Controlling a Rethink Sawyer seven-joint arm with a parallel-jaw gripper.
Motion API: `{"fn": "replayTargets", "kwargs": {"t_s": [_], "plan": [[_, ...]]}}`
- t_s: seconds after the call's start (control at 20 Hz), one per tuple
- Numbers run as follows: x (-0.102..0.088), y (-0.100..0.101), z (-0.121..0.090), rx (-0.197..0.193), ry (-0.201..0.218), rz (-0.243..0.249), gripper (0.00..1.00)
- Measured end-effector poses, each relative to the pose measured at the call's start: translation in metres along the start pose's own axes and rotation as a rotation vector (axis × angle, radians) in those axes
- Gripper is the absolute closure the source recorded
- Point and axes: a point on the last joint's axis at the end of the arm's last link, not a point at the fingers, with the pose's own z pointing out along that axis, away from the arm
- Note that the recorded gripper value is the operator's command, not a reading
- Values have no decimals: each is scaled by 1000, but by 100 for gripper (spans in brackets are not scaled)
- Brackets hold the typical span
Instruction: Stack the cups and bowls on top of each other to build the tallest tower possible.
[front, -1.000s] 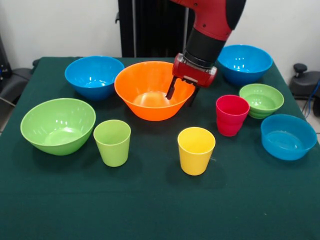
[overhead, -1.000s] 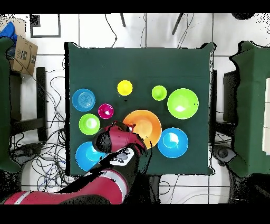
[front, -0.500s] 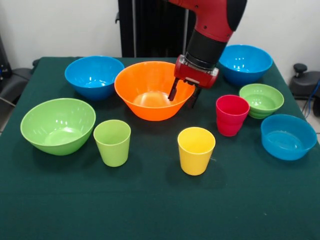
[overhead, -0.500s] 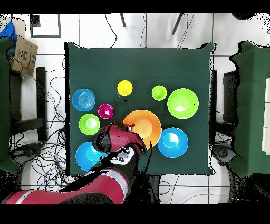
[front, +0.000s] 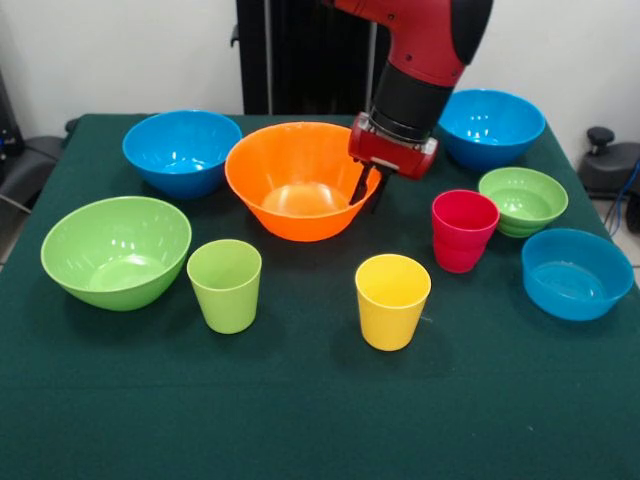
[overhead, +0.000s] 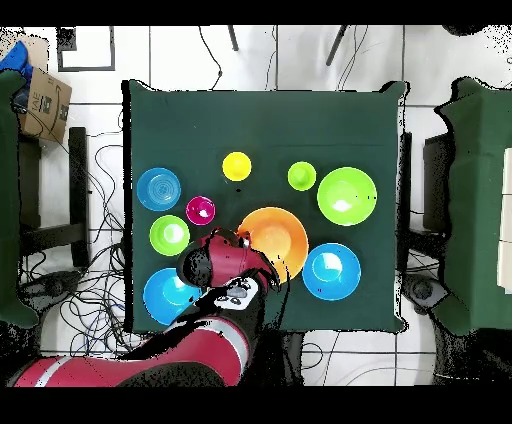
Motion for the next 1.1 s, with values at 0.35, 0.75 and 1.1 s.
{"fn": "replayTargets", "kwargs": {"t_s": [0.35, 0.75, 1.1], "plan": [[-10, -5, -6, -6, -14, 19, 100], [-14, -7, -5, -15, -12, 33, 100], [-15, -7, -6, -15, -12, 34, 100]]}}
